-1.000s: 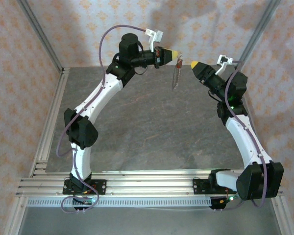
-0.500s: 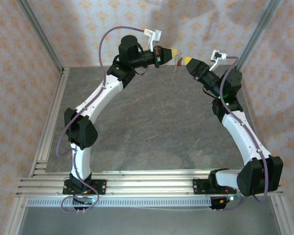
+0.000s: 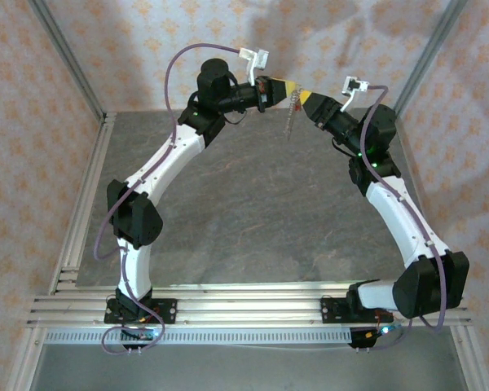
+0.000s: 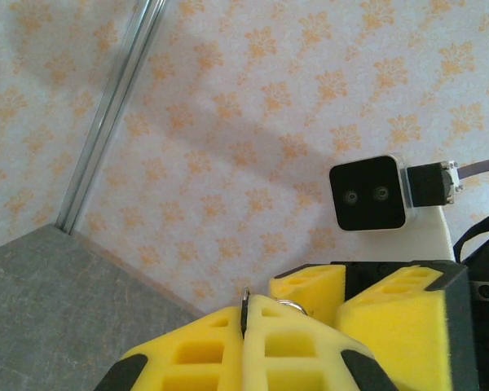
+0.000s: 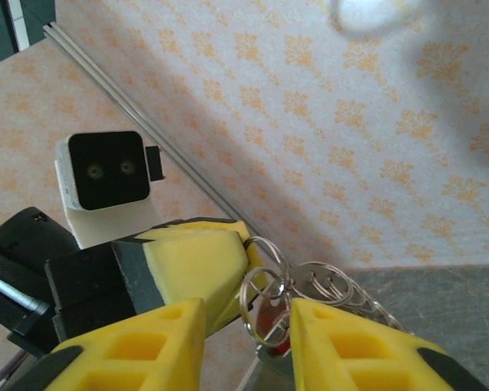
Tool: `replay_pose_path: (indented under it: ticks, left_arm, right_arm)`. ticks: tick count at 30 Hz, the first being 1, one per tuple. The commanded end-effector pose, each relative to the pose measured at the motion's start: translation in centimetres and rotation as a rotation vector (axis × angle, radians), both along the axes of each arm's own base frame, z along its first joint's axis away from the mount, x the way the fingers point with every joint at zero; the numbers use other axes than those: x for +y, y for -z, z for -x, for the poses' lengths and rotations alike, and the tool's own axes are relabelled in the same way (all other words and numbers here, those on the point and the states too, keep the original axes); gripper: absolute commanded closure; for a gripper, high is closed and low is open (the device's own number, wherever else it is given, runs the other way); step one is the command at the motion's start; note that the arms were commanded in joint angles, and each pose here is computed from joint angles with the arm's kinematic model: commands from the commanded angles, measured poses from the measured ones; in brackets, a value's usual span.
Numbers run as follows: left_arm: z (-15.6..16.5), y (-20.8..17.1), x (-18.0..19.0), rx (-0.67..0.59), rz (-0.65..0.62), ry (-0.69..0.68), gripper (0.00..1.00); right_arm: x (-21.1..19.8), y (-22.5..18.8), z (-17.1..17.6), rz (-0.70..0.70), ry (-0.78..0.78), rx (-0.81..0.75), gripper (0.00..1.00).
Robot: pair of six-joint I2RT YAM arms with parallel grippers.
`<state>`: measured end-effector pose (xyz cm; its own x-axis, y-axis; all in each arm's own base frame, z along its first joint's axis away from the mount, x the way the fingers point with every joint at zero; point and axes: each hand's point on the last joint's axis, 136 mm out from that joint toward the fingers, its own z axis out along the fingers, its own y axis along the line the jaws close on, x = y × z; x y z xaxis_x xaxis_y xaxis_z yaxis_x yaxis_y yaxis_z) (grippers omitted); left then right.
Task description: Put the keys on the keyring
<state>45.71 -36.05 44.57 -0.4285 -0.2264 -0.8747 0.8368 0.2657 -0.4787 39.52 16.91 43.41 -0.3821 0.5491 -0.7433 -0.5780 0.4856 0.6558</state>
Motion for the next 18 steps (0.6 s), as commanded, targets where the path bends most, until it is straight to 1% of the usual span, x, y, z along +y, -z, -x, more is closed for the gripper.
replay_pose_path:
  ticks: [1, 3, 6, 16, 18]
  left_arm:
    - [1.92, -4.57, 0.97, -0.101, 0.062, 0.001, 1.00]
    - [1.91, -4.55, 0.92, -0.100, 0.062, 0.002, 1.00]
    - [1.93, -4.60, 0.91, -0.102, 0.062, 0.003, 1.00]
    - [1.88, -4.66, 0.82, -0.099, 0.066, 0.007, 1.00]
    - [1.85, -4.60, 0.78, -0.096, 0.067, 0.006, 1.00]
  right_arm:
    - [0.03, -1.72, 0.07, 0.016, 0.011, -0.051, 0.72]
    - [0.08, -1.69, 0.05, 0.018, 0.008, -0.049, 0.78]
    - [0.16, -1.69, 0.03, 0.018, 0.004, -0.049, 0.84]
    - [0.54, -2.04, 0.16, 0.027, -0.019, -0.057, 1.00]
    - [0.67, -2.07, 0.29, 0.035, -0.025, -0.058, 1.00]
